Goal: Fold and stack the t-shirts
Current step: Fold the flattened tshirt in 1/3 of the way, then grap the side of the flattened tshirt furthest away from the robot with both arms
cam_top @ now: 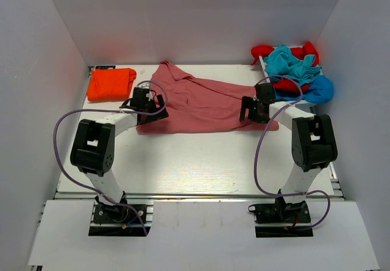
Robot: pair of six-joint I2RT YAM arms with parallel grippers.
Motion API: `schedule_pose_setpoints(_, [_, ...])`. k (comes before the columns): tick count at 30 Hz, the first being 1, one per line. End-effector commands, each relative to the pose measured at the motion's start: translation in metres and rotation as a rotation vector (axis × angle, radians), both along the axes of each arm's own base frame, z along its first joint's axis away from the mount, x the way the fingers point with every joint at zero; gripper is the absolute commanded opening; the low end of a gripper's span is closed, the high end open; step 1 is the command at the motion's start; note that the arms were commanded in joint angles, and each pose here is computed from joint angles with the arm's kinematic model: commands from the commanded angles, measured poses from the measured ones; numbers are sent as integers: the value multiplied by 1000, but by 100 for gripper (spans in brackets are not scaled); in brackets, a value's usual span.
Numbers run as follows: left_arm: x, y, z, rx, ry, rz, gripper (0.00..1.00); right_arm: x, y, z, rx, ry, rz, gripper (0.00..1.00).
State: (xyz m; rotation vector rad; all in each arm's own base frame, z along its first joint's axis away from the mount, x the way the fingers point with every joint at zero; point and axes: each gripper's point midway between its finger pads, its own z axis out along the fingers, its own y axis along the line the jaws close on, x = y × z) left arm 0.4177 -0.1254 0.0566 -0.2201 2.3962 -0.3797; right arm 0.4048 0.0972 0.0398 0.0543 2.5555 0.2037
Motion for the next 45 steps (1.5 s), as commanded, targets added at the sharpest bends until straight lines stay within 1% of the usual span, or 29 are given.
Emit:
schedule_pose_setpoints(1, [-8,0,-22,-13,76,8,100,-5,-13,-13,-30,14,-50,90])
schedule_pose_setpoints(3, [-22,10,-43,35,147,35,100,-13,-21,-30,-59,74,-100,90])
schedule_pose_setpoints(4, [-38,17,-55,65,209,46,100,-19,-22,-35,-58,104,-105,90])
schedule_pose_setpoints(6, [-58,35,-69,131,282,115,100,-34,-22,-48,-37,157,-140,90])
schedule_pose_setpoints(7, [-76,49,-82,167,337,167,100,-44,-26,-51,-25,179,-173,90])
schedule_pose_setpoints(8, [-88,52,-83,169,364,176,100,-58,-29,-58,-27,208,-189,90])
schedule_pose_setpoints(11, [-120,62,-83,149,398,218,100,-87,-30,-58,31,244,-225,90])
schedule_pose_setpoints(12, [-137,66,-88,156,420,218,100,-93,-28,-53,51,240,-229,90])
schedule_pose_setpoints(13, [-142,66,-85,146,414,230,100,-109,-25,-59,68,275,-221,89])
schedule_pose_setpoints(14, [-145,66,-76,133,392,240,100,-125,-21,-65,97,312,-209,90])
schedule_pose_setpoints(15, [-159,69,-79,141,415,239,100,-126,-15,-59,129,291,-182,90])
schedule_pose_setpoints(16, [-165,72,-78,136,422,256,100,-150,-12,-65,154,333,-173,90])
schedule_pose_setpoints(19, [-190,70,-76,108,461,260,100,-164,-9,-59,170,324,-155,90])
schedule_pose_setpoints(20, [-198,70,-76,101,475,254,100,-179,-9,-62,179,345,-146,90])
schedule_pose_setpoints(21, [-215,72,-81,108,518,266,100,-184,-10,-62,179,350,-150,90])
schedule_pose_setpoints(23, [-227,72,-73,84,520,289,100,-198,-11,-60,181,352,-135,90])
schedule_pose_setpoints(24, [-240,74,-73,84,552,308,100,-203,-10,-59,190,359,-131,90])
schedule_pose_setpoints(25, [-241,71,-68,75,537,311,100,-212,-8,-60,202,377,-120,90])
schedule_pose_setpoints(26, [-242,69,-60,39,504,321,100,-212,-7,-53,204,348,-90,90])
schedule_pose_setpoints(27, [-249,68,-58,37,508,321,100,-214,-4,-51,210,345,-71,90])
schedule_pose_setpoints(30, [-237,60,-36,-33,392,298,100,-205,-4,-31,203,255,-3,90])
schedule_pose_setpoints(34, [-191,51,11,-84,194,262,100,-176,4,5,231,133,46,90])
schedule_pose_setpoints(35, [-172,53,32,-80,127,268,100,-168,7,15,242,87,55,90])
schedule_pose_setpoints(37, [-151,55,44,-47,84,261,100,-148,9,33,246,18,55,90])
schedule_pose_setpoints(38, [-134,58,62,-31,38,275,100,-140,7,37,237,-8,45,90])
schedule_pose_setpoints(40, [-113,60,73,-8,9,271,100,-121,4,53,223,-60,29,90])
schedule_pose_setpoints(43, [-68,57,91,16,-47,261,100,-96,0,62,194,-100,-5,90])
schedule_pose_setpoints(44, [-58,58,92,29,-53,276,100,-90,-1,64,187,-110,-11,90])
schedule_pose_setpoints(45, [-47,59,77,62,-20,272,100,-82,-1,65,183,-117,-21,90])
